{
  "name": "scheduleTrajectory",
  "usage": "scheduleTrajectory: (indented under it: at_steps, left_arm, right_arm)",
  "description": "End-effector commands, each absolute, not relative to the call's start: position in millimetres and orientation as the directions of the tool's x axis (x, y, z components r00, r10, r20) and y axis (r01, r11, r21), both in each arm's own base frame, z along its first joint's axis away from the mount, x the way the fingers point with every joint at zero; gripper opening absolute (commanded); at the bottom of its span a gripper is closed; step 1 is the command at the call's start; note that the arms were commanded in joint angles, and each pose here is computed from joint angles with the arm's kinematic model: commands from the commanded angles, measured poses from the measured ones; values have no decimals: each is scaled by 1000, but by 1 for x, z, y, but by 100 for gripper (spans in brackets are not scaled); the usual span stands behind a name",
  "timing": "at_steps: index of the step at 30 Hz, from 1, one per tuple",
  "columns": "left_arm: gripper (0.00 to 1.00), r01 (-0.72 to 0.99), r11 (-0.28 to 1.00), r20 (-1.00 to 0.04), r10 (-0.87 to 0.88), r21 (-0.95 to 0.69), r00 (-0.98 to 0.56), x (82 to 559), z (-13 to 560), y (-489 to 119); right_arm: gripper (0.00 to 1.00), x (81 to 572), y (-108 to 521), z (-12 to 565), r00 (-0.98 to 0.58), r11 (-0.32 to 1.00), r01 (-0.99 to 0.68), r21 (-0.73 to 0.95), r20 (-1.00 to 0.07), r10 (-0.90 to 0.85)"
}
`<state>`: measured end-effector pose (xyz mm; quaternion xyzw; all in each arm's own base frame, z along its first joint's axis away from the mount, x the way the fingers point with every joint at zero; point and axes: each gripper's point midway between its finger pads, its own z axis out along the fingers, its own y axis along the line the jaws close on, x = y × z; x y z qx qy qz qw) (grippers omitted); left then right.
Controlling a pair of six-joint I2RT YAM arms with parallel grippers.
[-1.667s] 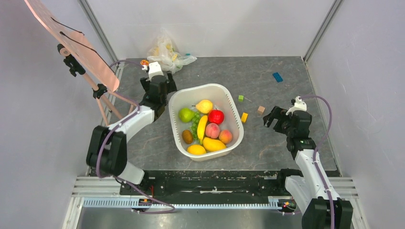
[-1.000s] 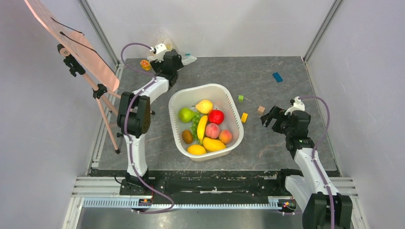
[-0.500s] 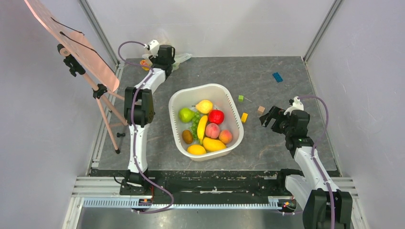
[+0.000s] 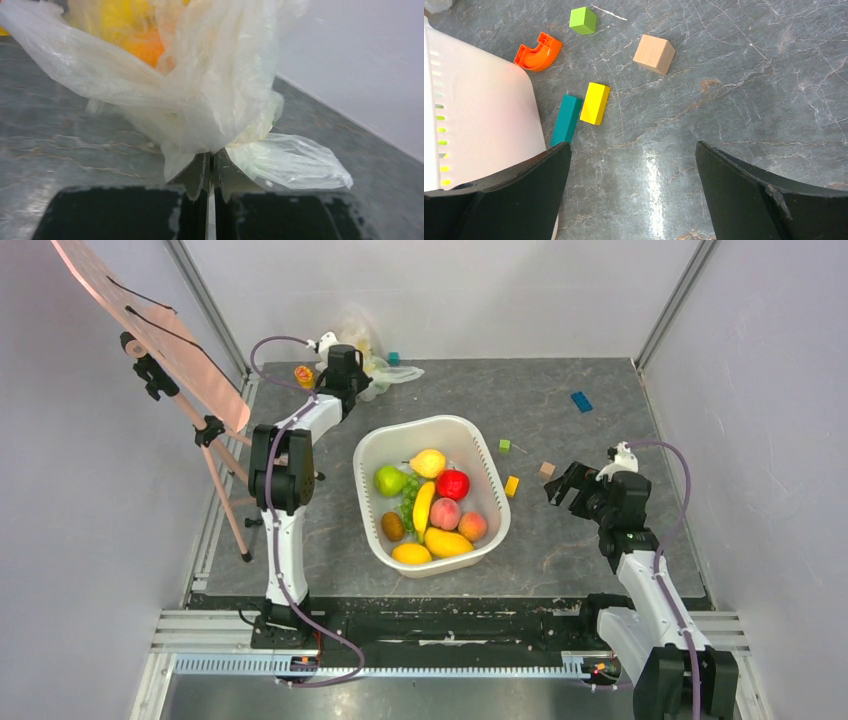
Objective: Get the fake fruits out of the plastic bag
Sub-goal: Pick up the plastic bag at the center of the board.
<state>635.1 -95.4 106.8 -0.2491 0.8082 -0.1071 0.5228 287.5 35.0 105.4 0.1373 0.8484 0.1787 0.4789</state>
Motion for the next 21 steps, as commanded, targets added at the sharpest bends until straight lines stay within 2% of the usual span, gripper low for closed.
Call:
scheduleTrajectory:
  at_steps: [1, 7, 13, 21]
  left_arm:
    - [2, 56, 796, -785, -578, -602, -224, 624, 238, -158]
    - [2, 287, 731, -785, -572, -620, -239, 590, 302, -218]
    - [2, 447, 660, -793, -555, -604, -251, 550, 354, -265]
    - [2, 625, 559, -825, -493, -544, -277, 463, 419, -320]
  right_arm:
    - [98, 290, 35, 124, -466, 902, 37, 430, -791, 396]
    - [98, 287, 33, 137, -443, 907, 33, 419, -808, 389]
    - [98, 286, 30, 156, -410, 915, 26, 403, -830, 378]
    - [98, 284, 26, 193, -346, 934, -9, 356, -878, 331]
